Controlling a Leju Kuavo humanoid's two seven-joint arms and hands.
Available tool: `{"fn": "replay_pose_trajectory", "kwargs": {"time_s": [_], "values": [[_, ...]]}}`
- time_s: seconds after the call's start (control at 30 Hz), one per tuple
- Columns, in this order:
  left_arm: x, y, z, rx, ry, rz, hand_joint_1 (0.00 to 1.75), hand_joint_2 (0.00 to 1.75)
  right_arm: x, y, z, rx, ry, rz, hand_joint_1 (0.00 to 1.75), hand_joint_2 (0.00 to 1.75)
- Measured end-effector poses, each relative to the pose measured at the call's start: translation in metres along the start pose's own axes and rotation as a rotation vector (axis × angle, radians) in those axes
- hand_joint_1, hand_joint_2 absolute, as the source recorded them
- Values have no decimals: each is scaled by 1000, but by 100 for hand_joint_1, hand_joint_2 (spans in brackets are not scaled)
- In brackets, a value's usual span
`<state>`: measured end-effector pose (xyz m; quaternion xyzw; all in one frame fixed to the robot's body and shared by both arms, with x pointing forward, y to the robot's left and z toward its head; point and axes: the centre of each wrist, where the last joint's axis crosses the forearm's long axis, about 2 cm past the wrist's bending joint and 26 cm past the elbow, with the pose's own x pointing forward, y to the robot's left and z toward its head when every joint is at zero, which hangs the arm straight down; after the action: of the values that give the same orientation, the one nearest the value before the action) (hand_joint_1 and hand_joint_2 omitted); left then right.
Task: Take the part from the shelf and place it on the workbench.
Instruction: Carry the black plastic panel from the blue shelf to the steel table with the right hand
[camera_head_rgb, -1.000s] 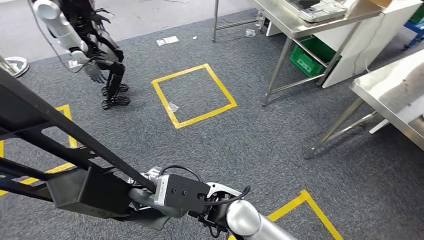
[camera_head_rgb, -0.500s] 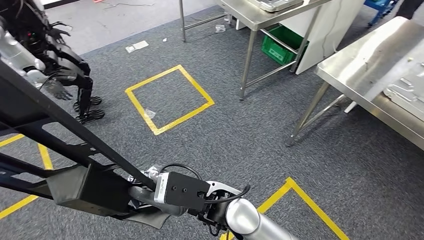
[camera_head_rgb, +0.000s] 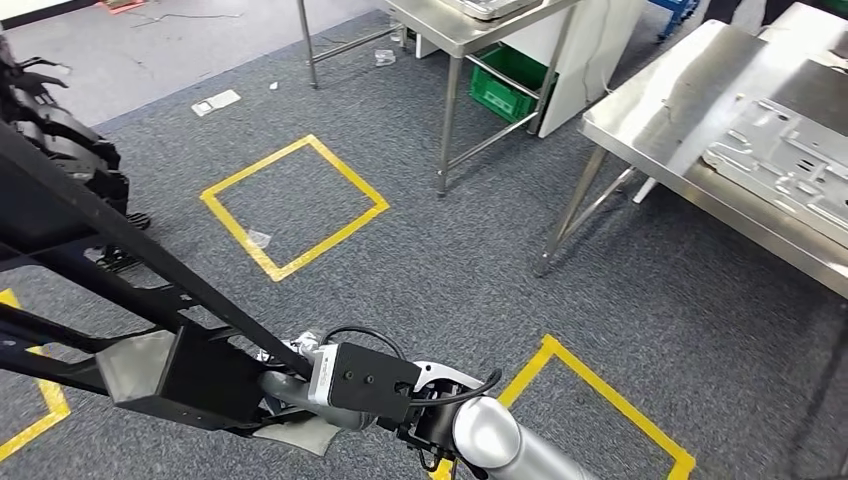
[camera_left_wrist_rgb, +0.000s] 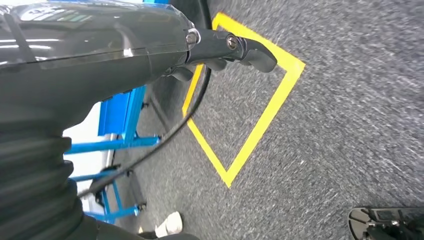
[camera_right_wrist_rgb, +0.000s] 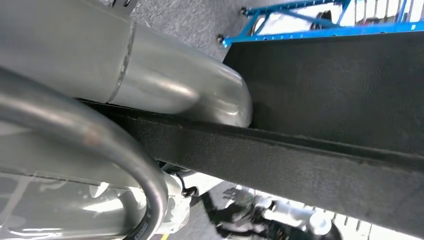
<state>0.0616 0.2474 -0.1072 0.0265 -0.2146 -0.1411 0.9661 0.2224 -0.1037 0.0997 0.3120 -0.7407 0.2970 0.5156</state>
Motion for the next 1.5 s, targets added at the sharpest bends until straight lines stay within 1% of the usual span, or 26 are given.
{"fn": "replay_pose_trajectory", "kwargs": {"time_s": [0.37,0.73,1.37,1.5], "values": [[6,3,-2,2,-15,-16,0,175,2,0,-4,-2,-8,3,175,0],[5,5,-2,6,-20,-17,0,175,3,0,-6,0,-10,5,175,0],[5,3,-2,4,-2,-14,0,175,1,-1,-2,-9,-1,11,175,0],[2,2,-1,2,5,-13,0,175,0,0,-1,-20,1,38,175,0]]}}
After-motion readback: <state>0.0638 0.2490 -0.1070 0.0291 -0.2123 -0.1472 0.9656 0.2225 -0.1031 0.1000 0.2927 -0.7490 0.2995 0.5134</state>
